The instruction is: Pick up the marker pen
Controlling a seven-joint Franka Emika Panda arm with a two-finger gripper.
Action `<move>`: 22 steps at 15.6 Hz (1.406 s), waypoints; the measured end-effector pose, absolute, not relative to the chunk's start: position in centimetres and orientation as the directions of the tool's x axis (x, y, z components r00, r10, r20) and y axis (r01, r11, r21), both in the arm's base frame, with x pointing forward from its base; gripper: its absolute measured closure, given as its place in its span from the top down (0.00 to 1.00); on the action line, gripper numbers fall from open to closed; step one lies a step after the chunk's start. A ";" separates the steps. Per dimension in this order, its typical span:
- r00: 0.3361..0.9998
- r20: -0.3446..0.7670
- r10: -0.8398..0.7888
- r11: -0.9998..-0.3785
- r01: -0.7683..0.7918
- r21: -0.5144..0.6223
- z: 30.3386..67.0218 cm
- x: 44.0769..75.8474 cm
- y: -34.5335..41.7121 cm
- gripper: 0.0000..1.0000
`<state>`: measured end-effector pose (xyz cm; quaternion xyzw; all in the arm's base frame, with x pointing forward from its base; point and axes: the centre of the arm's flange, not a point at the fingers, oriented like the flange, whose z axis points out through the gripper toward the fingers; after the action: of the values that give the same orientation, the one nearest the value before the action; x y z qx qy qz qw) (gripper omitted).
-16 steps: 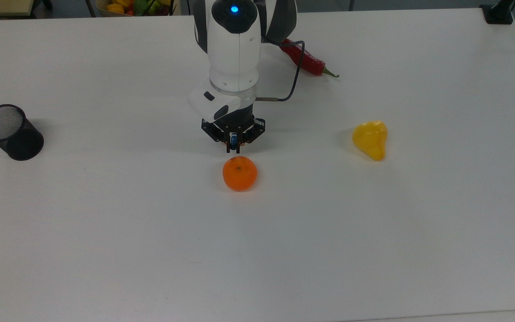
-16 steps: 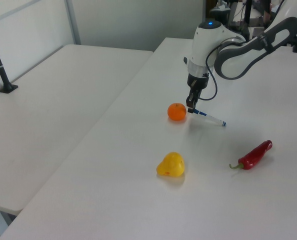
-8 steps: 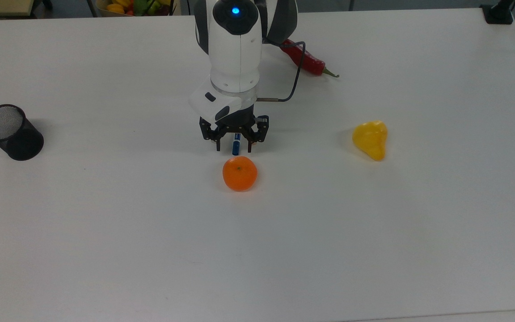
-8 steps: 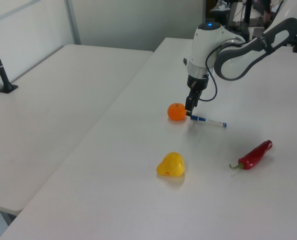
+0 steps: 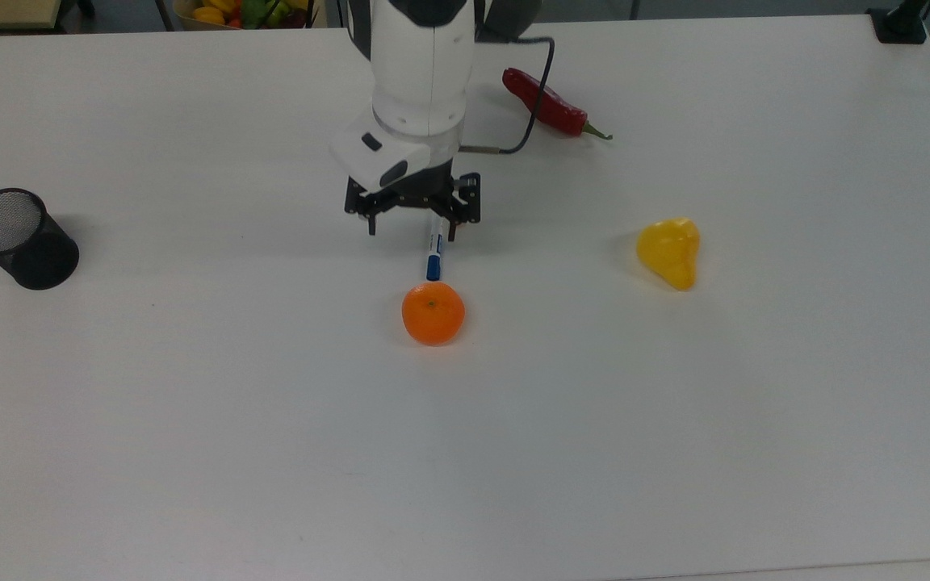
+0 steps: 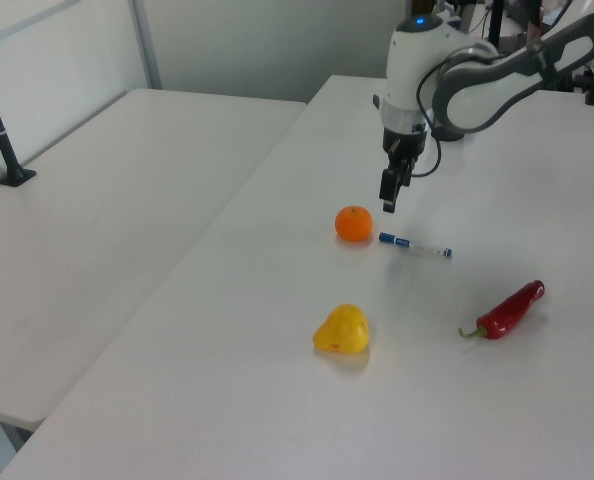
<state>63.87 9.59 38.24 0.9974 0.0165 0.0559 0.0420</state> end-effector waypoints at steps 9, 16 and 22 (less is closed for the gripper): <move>0.985 0.094 -0.148 -0.989 -0.147 -0.015 52.4 59.7 4.7 1.00; 0.959 0.117 -0.257 -0.966 -0.252 -0.058 59.7 56.6 -0.6 1.00; 0.977 0.135 -0.166 -0.986 -0.161 -0.046 60.3 56.2 -2.4 1.00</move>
<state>56.23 -2.40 60.32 0.9941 -0.0822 0.0692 -0.0175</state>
